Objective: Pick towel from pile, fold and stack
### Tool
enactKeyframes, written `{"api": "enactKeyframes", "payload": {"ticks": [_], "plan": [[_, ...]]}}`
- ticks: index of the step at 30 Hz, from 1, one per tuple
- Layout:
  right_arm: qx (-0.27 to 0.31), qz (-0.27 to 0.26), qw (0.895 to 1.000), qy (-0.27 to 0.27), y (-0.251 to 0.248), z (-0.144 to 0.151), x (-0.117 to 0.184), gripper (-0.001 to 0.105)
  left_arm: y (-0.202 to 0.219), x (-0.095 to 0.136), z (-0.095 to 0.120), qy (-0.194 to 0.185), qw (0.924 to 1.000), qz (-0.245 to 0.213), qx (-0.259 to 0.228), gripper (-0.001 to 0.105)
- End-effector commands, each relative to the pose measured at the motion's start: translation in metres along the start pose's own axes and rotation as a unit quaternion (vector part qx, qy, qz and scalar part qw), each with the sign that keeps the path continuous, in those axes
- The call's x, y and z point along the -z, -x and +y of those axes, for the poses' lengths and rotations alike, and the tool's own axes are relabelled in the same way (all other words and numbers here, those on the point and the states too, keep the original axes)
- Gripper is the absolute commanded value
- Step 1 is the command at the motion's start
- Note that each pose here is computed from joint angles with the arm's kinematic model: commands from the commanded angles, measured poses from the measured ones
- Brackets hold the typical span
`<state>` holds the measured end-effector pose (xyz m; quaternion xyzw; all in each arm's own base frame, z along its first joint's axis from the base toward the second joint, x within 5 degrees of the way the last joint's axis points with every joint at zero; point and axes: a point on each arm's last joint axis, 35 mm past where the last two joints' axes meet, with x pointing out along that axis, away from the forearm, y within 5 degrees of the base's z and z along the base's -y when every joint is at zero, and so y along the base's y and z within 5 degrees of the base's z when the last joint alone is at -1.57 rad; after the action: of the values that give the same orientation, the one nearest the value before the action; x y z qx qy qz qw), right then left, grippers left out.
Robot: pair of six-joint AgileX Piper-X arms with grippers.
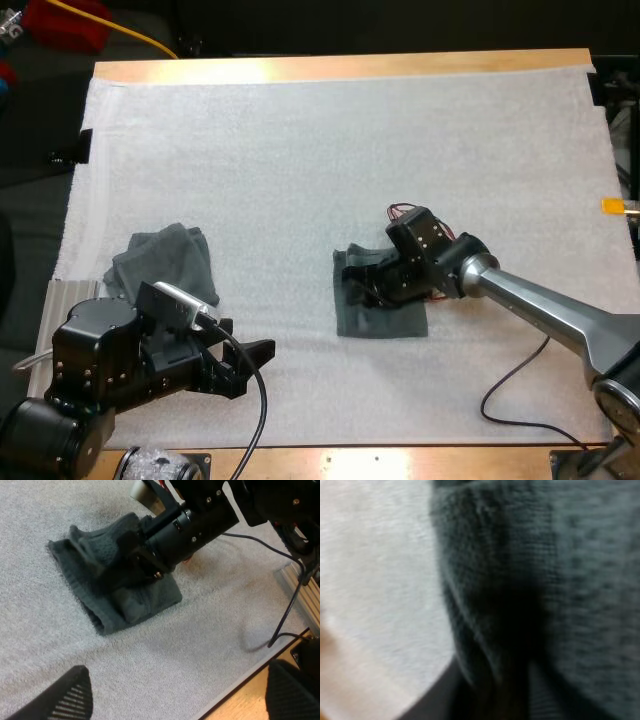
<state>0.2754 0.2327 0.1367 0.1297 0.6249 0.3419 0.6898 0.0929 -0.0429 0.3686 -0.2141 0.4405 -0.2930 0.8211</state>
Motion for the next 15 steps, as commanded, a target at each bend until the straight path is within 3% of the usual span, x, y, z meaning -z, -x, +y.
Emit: {"api": "enactKeyframes", "payload": {"ticks": [1,3,6,15], "plan": [[-0.022,0.003,1.0,0.007,-0.001,0.003,0.0,0.048,0.002,0.0,-0.001,-0.003,1.0,-0.003,0.003,0.069],[-0.064,0.001,0.998,0.022,0.0,0.009,-0.003,0.055,0.002,0.0,-0.001,-0.003,1.0,-0.003,0.003,0.069],[-0.084,-0.006,0.996,0.039,0.003,0.017,-0.004,0.056,0.002,0.0,-0.001,-0.004,1.0,-0.003,0.003,0.069],[-0.061,0.011,0.997,0.035,-0.004,0.028,0.006,0.056,0.002,0.0,-0.001,-0.006,1.0,-0.003,0.003,0.069]]}}
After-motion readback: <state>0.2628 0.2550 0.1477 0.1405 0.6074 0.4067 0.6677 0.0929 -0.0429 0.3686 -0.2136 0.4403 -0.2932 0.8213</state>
